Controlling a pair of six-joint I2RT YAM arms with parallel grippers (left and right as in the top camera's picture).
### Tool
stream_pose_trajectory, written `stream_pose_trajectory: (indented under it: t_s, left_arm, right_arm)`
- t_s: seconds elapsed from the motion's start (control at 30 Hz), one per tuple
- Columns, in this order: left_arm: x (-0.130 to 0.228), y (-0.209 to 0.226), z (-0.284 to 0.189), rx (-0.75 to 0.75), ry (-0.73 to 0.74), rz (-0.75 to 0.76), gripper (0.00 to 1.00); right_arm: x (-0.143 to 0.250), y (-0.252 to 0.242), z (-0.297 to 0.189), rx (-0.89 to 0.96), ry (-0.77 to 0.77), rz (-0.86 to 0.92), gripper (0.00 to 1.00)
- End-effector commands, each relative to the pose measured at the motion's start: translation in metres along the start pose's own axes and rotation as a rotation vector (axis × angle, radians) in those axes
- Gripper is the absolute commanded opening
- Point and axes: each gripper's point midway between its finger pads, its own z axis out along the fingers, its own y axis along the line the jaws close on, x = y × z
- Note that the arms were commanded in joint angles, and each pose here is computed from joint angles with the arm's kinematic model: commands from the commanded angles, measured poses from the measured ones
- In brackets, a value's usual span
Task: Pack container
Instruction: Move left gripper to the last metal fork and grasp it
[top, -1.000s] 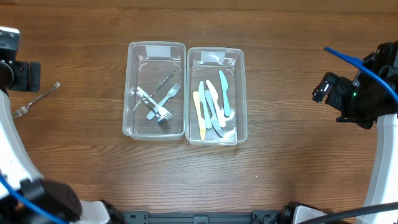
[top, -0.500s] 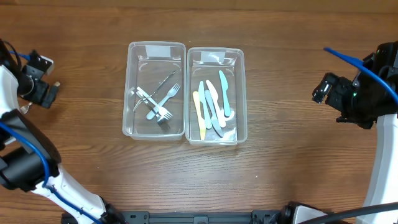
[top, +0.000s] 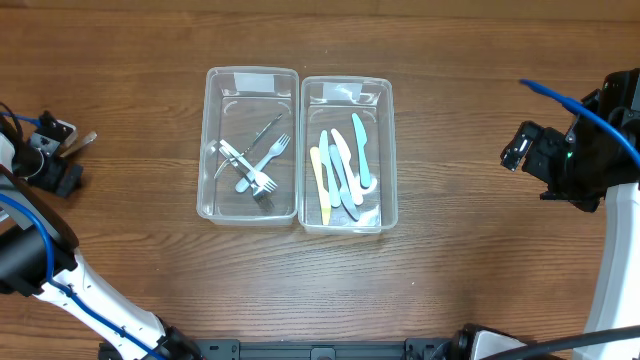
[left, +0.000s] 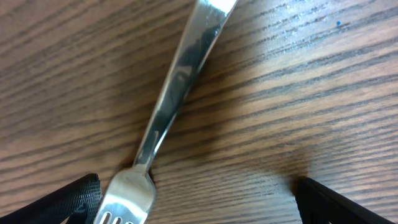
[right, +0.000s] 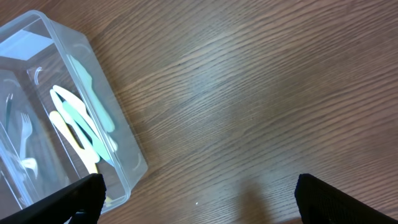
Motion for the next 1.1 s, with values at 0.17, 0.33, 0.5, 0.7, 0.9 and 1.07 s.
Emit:
stream_pose_trajectory:
  t_s: [0.17,0.33,0.5,0.7,0.9,1.07]
  left_arm:
    - [0.003,-0.008,0.034,0.051,0.006,0.038,1.0]
    - [0.007,-0.02,0.05,0.105,0.02,0.036,1.0]
    - [0.005,-0.037,0.061,0.183,-0.005,0.029,1.0]
    - [0.006,-0.053,0.063,0.256,-0.017,0.021,1.0]
    - [0.017,-0.075,0.073,0.347,0.029,0.004,1.0]
    - [0.023,-0.083,0.08,0.379,0.06,-0.034,0.96]
  right_arm:
    - [0.002,0.001,-0.004,-0.001,-0.008,-0.009,1.0]
    - [0.004,0.0,-0.004,0.0,0.0,-0.009,1.0]
    - [0.004,0.0,-0.004,0.001,0.002,-0.008,1.0]
    - [0.005,0.0,-0.004,0.001,0.004,-0.008,1.0]
    - [0.007,0.0,-0.004,0.003,0.011,-0.007,1.0]
    - [0.009,-0.001,-0.004,0.005,0.02,-0.007,1.0]
